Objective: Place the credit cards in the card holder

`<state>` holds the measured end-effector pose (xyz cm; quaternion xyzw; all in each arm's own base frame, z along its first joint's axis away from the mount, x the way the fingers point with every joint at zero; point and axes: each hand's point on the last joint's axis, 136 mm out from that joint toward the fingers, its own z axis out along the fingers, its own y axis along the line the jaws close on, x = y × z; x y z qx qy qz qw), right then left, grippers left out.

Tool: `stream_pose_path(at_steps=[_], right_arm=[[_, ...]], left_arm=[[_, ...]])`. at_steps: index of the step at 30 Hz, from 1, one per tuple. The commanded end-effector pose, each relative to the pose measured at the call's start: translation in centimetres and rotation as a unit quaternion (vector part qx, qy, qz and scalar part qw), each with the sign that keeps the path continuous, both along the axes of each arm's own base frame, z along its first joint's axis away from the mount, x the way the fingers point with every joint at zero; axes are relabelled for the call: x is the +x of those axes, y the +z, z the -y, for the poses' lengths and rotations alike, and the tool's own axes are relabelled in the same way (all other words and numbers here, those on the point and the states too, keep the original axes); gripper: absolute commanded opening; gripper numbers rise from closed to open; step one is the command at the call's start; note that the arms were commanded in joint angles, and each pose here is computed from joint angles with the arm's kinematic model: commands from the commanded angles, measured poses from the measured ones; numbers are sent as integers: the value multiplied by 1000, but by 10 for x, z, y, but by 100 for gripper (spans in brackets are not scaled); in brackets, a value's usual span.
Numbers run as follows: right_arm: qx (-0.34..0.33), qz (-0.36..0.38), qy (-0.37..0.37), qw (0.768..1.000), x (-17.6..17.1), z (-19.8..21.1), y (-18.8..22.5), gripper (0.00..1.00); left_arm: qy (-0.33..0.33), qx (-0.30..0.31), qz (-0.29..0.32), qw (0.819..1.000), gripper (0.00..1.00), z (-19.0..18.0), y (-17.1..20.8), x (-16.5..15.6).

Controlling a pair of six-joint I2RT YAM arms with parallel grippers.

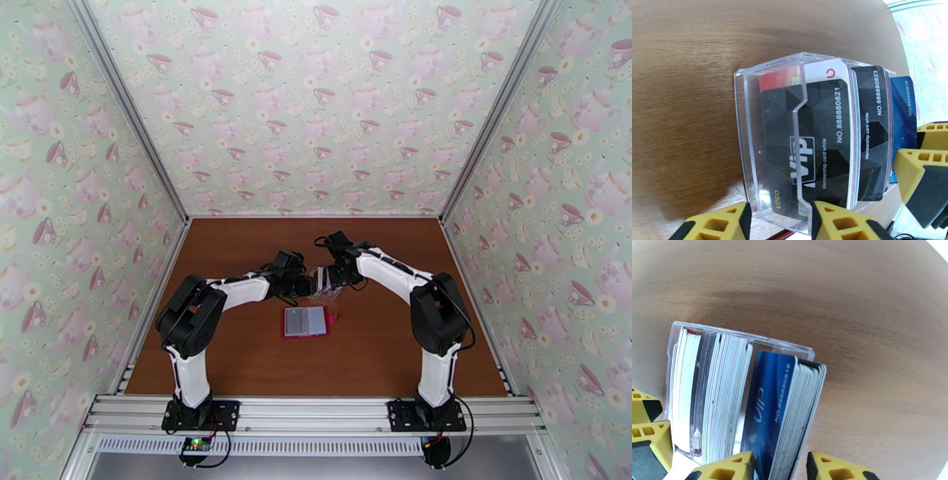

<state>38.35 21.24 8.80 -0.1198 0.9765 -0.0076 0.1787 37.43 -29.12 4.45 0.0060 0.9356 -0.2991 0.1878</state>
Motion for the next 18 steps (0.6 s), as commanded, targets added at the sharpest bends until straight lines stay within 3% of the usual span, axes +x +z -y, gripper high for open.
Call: stream_pose_path(at_steps=[1,18], right_arm=[[-43,11,-5,999,2,19,14,40],[-42,13,-1,999,1,20,25,29]], left_arm=[[9,36,-35,999,45,-15,-16,-16],[9,32,-35,999,45,-12,-13,-15]])
